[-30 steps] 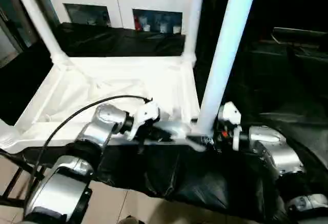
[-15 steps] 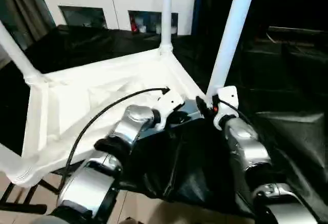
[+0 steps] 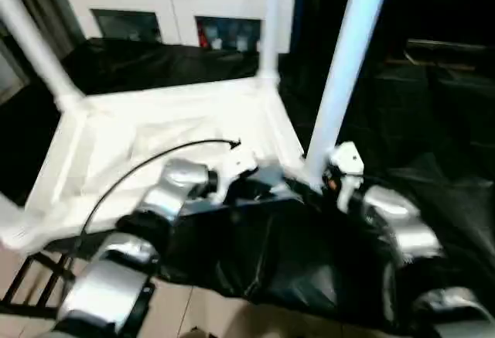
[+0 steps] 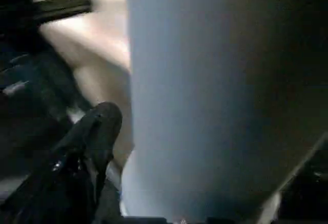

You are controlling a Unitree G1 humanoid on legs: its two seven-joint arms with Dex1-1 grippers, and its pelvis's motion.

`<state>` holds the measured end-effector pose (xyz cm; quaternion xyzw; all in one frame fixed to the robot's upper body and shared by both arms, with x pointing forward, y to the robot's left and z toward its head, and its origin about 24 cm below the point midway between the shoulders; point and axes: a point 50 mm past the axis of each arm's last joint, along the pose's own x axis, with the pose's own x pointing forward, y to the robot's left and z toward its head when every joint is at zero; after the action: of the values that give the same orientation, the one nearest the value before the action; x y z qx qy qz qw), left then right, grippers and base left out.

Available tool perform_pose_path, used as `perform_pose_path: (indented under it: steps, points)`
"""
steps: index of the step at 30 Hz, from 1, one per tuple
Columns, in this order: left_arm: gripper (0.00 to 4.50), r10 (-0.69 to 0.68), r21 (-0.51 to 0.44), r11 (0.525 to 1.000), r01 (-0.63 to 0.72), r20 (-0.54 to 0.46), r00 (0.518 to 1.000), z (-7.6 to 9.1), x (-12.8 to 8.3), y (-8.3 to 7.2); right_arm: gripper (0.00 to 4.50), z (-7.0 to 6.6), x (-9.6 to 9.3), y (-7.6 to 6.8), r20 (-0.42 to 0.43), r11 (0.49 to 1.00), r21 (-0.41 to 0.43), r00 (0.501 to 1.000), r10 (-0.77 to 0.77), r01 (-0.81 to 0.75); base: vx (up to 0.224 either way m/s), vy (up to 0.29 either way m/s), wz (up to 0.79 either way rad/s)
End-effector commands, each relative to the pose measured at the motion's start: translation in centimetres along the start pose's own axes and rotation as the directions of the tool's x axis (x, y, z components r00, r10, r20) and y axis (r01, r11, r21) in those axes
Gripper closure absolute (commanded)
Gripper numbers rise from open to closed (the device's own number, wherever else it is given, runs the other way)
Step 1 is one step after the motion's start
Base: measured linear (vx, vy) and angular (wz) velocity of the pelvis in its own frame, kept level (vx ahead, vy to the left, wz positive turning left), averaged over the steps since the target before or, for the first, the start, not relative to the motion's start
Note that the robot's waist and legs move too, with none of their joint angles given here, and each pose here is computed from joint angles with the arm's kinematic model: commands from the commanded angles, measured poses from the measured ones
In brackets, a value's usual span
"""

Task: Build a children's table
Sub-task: Rotate leg to tighten

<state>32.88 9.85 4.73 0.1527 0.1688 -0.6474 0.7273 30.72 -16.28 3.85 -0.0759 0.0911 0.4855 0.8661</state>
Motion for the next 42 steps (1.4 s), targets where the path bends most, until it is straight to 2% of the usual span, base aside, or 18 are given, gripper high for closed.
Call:
perform_pose_path:
  steps: [1, 3, 6, 8, 11, 12, 15, 17, 19, 21, 23, 26, 31, 32, 34, 38, 39, 42]
  points:
    - [4.50, -0.066, 0.045, 0.997, 0.063, 0.065, 0.996, 1.0, 0.2, -0.3, 0.59, 0.5, 0.0, 0.5, 0.004, 0.996, -0.018, 0.996, 0.088, -0.088, 0.000, 0.000, 0.00]
    - [4.50, -0.124, 0.055, 0.991, 0.122, 0.044, 0.991, 0.8, -0.5, -0.6, 0.83, 0.5, -0.7, 0.7, -0.036, 0.982, -0.048, 0.982, 0.183, -0.185, 0.000, 0.000, 0.00]
    - [4.50, -0.154, 0.059, 0.987, 0.152, 0.028, 0.988, 0.6, -0.9, -0.7, 0.93, 0.5, -0.8, 0.9, -0.053, 0.973, -0.054, 0.973, 0.224, -0.226, 0.000, 0.000, 0.00]
    - [4.50, -0.187, 0.062, 0.981, 0.186, 0.014, 0.982, 0.3, -1.3, -0.9, 1.28, 0.7, -0.7, 1.0, -0.056, 0.964, -0.053, 0.965, 0.256, -0.259, 0.000, 0.000, 0.00]
    - [4.50, -0.196, 0.063, 0.979, 0.195, 0.009, 0.981, 0.3, -1.4, -0.9, 1.40, 0.9, -0.7, 1.1, -0.054, 0.960, -0.050, 0.961, 0.272, -0.275, 0.000, 0.000, 0.00]
    - [4.50, -0.205, 0.065, 0.977, 0.204, 0.003, 0.979, 0.2, -1.5, -0.9, 1.65, 0.9, -0.5, 1.3, -0.048, 0.956, -0.045, 0.956, 0.289, -0.291, 0.000, 0.000, 0.00]
    - [4.50, -0.202, 0.056, 0.978, 0.202, 0.008, 0.979, 0.2, -1.5, -0.9, 1.71, 0.9, -0.4, 1.5, -0.044, 0.953, -0.038, 0.953, 0.299, -0.300, 0.000, 0.000, 0.00]
    - [4.50, -0.179, 0.019, 0.984, 0.178, 0.049, 0.983, 0.5, -1.3, -0.7, 1.74, 0.6, -0.2, 1.8, -0.033, 0.961, 0.008, 0.960, 0.278, -0.278, 0.000, 0.000, 0.00]
    - [4.50, -0.141, -0.002, 0.990, 0.141, 0.060, 0.988, 0.7, -1.0, -0.4, 1.75, 0.1, 0.0, 1.8, -0.041, 0.972, 0.037, 0.971, 0.235, -0.233, 0.000, 0.000, 0.00]
    - [4.50, -0.052, -0.025, 0.998, 0.053, 0.044, 0.998, 0.8, -0.2, 0.0, 1.75, -0.7, 0.7, 1.4, -0.055, 0.995, 0.076, 0.996, 0.076, -0.071, 0.000, 0.000, 0.00]
    - [4.50, 0.027, -0.031, 0.999, -0.026, 0.016, 1.000, 0.9, 0.7, 0.4, 1.76, -1.1, 1.5, 0.6, -0.071, 0.987, 0.101, 0.991, -0.115, 0.122, 0.000, 0.000, 0.00]
    - [4.50, 0.127, -0.062, 0.990, -0.126, 0.022, 0.992, 1.7, 2.5, 0.7, 1.76, -1.3, 3.0, -0.3, -0.090, 0.911, 0.180, 0.928, -0.361, 0.372, 0.000, 0.000, 0.00]
    - [4.50, 0.270, -0.083, 0.960, -0.268, 0.016, 0.963, 3.3, 5.3, 0.9, 1.76, -0.5, 5.9, 0.4, -0.093, 0.852, 0.172, 0.870, -0.485, 0.494, 0.000, 0.000, 0.00]
    - [4.50, 0.276, -0.076, 0.959, -0.274, 0.015, 0.961, 3.4, 5.5, 0.8, 1.41, -0.3, 6.0, 0.4, -0.088, 0.849, 0.153, 0.863, -0.497, 0.505, 0.000, 0.000, 0.00]
    - [4.50, 0.280, -0.056, 0.959, -0.279, 0.009, 0.960, 3.5, 5.8, 0.7, 1.06, 0.1, 6.4, 0.5, -0.055, 0.847, 0.132, 0.857, -0.512, 0.515, 0.000, 0.000, 0.00]
    - [4.50, 0.278, -0.016, 0.961, -0.278, -0.004, 0.961, 3.2, 5.5, 0.7, 0.86, 0.7, 6.4, 0.5, -0.010, 0.858, 0.106, 0.863, -0.505, 0.503, 0.000, 0.000, 0.00]
    - [4.50, 0.274, -0.007, 0.962, -0.274, -0.011, 0.962, 2.8, 5.0, 0.8, 0.61, 0.7, 6.0, 0.3, 0.005, 0.866, 0.092, 0.870, -0.494, 0.491, 0.000, 0.000, 0.00]
    - [4.50, 0.251, 0.022, 0.968, -0.251, -0.007, 0.968, 2.4, 4.2, 0.8, 0.50, 1.0, 5.0, -0.2, 0.046, 0.889, 0.087, 0.889, -0.455, 0.450, 0.000, 0.000, 0.00]
